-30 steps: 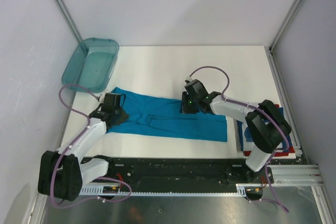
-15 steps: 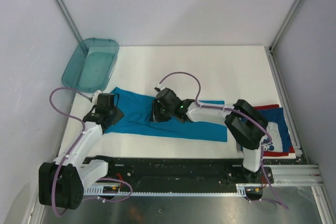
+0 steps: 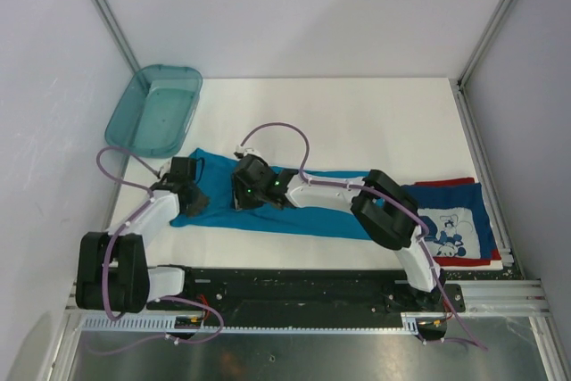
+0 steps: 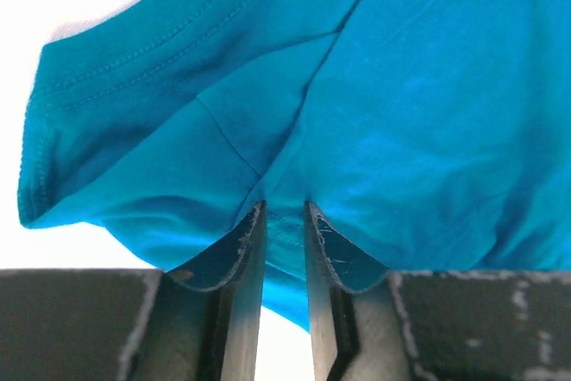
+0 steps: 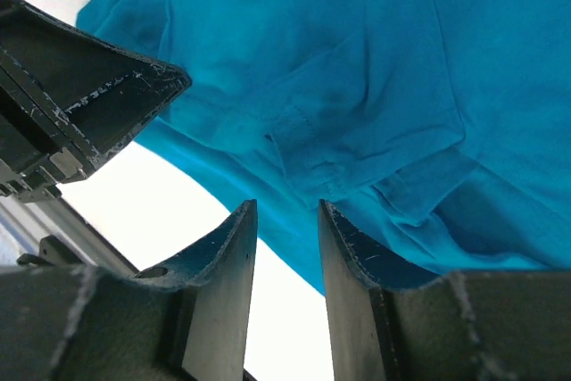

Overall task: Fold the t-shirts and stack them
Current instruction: Fold the other side of the tshirt into a rectangle

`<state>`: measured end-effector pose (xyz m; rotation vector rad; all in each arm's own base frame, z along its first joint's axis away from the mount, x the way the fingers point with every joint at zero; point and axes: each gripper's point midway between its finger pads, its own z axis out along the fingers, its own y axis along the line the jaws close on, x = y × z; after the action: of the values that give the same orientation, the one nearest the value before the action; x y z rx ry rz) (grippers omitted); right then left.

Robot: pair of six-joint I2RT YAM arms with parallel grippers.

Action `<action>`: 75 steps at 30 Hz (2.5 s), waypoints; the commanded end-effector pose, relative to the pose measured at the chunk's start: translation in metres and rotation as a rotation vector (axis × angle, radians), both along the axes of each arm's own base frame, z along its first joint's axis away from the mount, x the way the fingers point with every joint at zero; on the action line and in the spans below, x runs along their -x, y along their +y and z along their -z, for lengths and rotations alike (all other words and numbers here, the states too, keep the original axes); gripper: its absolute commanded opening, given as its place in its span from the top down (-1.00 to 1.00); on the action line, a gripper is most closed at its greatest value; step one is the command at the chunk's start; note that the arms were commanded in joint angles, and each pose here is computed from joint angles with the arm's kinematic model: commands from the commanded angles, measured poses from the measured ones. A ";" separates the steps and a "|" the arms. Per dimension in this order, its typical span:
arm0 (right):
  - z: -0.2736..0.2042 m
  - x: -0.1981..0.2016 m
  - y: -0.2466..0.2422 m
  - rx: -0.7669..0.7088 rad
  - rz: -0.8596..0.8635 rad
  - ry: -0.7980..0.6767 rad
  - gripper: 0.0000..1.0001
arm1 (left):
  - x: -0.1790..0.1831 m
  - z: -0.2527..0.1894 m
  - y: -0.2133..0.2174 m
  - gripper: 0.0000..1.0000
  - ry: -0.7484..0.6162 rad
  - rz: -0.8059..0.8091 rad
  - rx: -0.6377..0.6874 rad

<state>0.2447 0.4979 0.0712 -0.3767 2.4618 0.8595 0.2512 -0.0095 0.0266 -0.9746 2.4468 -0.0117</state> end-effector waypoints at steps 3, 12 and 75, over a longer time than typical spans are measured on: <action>0.004 -0.010 0.005 0.106 0.033 -0.069 0.22 | -0.019 -0.001 0.004 0.51 -0.019 -0.013 -0.008; 0.015 -0.012 0.004 0.183 0.046 -0.095 0.22 | -0.015 0.007 0.006 0.56 0.007 -0.031 -0.011; -0.064 -0.050 -0.111 0.160 0.144 -0.137 0.16 | -0.010 -0.083 0.001 0.20 -0.299 -0.178 0.113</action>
<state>0.2851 0.4021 0.1215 -0.3105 2.4265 0.5375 0.2702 -0.0113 0.1094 -1.0215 2.1636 -0.2084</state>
